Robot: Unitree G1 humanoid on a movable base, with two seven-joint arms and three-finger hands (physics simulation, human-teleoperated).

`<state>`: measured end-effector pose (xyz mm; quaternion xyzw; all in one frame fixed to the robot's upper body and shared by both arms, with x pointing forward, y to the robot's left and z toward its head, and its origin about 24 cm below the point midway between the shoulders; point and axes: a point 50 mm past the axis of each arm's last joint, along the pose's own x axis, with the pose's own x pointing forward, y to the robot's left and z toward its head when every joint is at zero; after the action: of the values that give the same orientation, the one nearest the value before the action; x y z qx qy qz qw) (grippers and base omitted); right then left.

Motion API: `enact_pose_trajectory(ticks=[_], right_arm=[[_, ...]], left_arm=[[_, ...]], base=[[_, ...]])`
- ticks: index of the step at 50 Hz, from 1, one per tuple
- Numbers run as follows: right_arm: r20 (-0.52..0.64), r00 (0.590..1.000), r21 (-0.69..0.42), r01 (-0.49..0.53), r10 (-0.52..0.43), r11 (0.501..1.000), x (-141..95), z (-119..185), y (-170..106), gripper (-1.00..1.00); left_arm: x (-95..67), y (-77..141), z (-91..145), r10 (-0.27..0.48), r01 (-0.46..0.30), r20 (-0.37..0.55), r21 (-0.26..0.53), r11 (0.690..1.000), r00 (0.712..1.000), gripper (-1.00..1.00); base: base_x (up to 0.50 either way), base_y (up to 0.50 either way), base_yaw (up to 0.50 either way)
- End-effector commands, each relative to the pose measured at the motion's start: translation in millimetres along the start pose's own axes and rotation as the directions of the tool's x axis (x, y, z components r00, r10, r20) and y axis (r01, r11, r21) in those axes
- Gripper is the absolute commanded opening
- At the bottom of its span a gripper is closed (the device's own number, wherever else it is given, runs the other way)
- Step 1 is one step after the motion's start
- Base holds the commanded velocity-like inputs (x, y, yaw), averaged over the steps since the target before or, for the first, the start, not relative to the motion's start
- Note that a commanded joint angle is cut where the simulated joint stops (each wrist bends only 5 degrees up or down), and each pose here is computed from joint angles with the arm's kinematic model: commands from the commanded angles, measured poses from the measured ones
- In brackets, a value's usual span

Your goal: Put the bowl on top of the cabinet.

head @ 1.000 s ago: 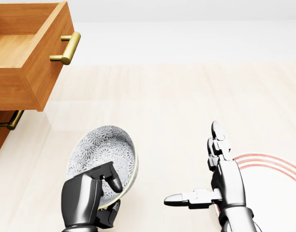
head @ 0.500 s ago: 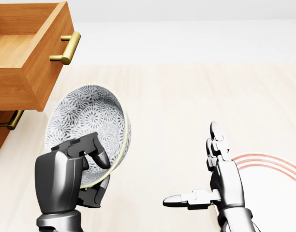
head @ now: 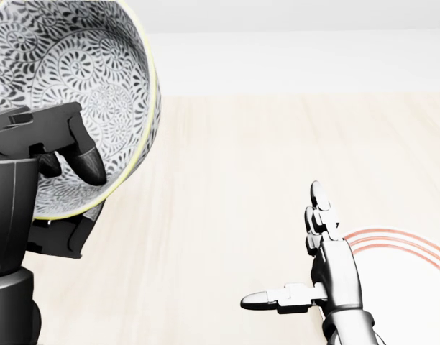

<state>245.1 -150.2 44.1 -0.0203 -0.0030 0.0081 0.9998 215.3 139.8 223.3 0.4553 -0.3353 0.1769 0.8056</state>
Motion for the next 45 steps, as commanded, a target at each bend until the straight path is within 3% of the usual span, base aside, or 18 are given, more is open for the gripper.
enact_pose_trajectory(ticks=[1,12,15,20,23,28,29,30,38,44,45], right_arm=[[0.000,1.000,-0.002,-0.004,0.004,1.000,-0.4,-0.1,1.3,1.00],[0.002,1.000,0.001,-0.004,0.004,1.000,-1.0,0.8,0.5,1.00],[0.004,1.000,0.000,-0.009,0.009,1.000,-2.3,1.6,1.6,1.00],[0.005,1.000,0.001,-0.011,0.011,1.000,-2.1,1.6,1.4,1.00],[0.008,1.000,-0.001,-0.012,0.012,1.000,-4.3,2.7,2.0,1.00],[0.007,1.000,-0.001,-0.013,0.013,1.000,-3.8,2.4,2.2,1.00],[0.008,1.000,-0.001,-0.013,0.013,1.000,-4.4,2.6,1.9,1.00],[0.008,1.000,0.000,-0.014,0.014,1.000,-4.3,2.6,1.9,1.00],[0.008,1.000,-0.002,-0.016,0.016,1.000,-4.2,2.4,2.7,1.00],[0.009,1.000,-0.001,-0.016,0.016,1.000,-4.2,2.4,2.3,1.00],[0.010,1.000,-0.001,-0.016,0.016,1.000,-4.4,2.7,2.2,1.00]], left_arm=[[26.1,61.8,25.5,0.124,-0.152,0.186,0.143,0.978,0.975,-0.96],[35.9,79.2,19.2,0.129,-0.179,0.224,0.219,0.959,0.966,-0.97],[50.3,93.4,13.7,0.141,-0.208,0.240,0.283,0.936,0.961,-0.97],[53.6,99.3,9.4,0.143,-0.216,0.249,0.297,0.930,0.958,-0.97],[64.0,112.3,-13.7,0.188,-0.246,0.203,0.319,0.915,0.961,-0.97],[67.5,116.9,-21.6,0.199,-0.256,0.199,0.326,0.910,0.960,-0.97],[72.2,123.8,-42.2,0.228,-0.261,0.135,0.348,0.900,0.964,-0.97],[73.2,125.6,-47.4,0.234,-0.262,0.123,0.339,0.904,0.964,-0.97],[78.4,138.3,-76.4,0.274,-0.273,0.050,0.367,0.889,0.960,-0.97],[76.4,142.2,-84.3,0.280,-0.270,0.031,0.384,0.883,0.959,-0.96],[73.6,146.1,-101.2,0.301,-0.265,-0.028,0.400,0.877,0.953,-0.97]], base=[[0.00,0.00,0.00],[0.00,0.00,0.00],[0.00,0.00,0.00],[0.00,0.00,0.00],[0.00,0.00,0.00],[0.00,0.00,0.00],[0.00,0.00,0.00],[0.00,0.00,0.00],[0.00,0.00,0.00],[0.00,0.00,0.00],[0.00,0.00,0.00]])
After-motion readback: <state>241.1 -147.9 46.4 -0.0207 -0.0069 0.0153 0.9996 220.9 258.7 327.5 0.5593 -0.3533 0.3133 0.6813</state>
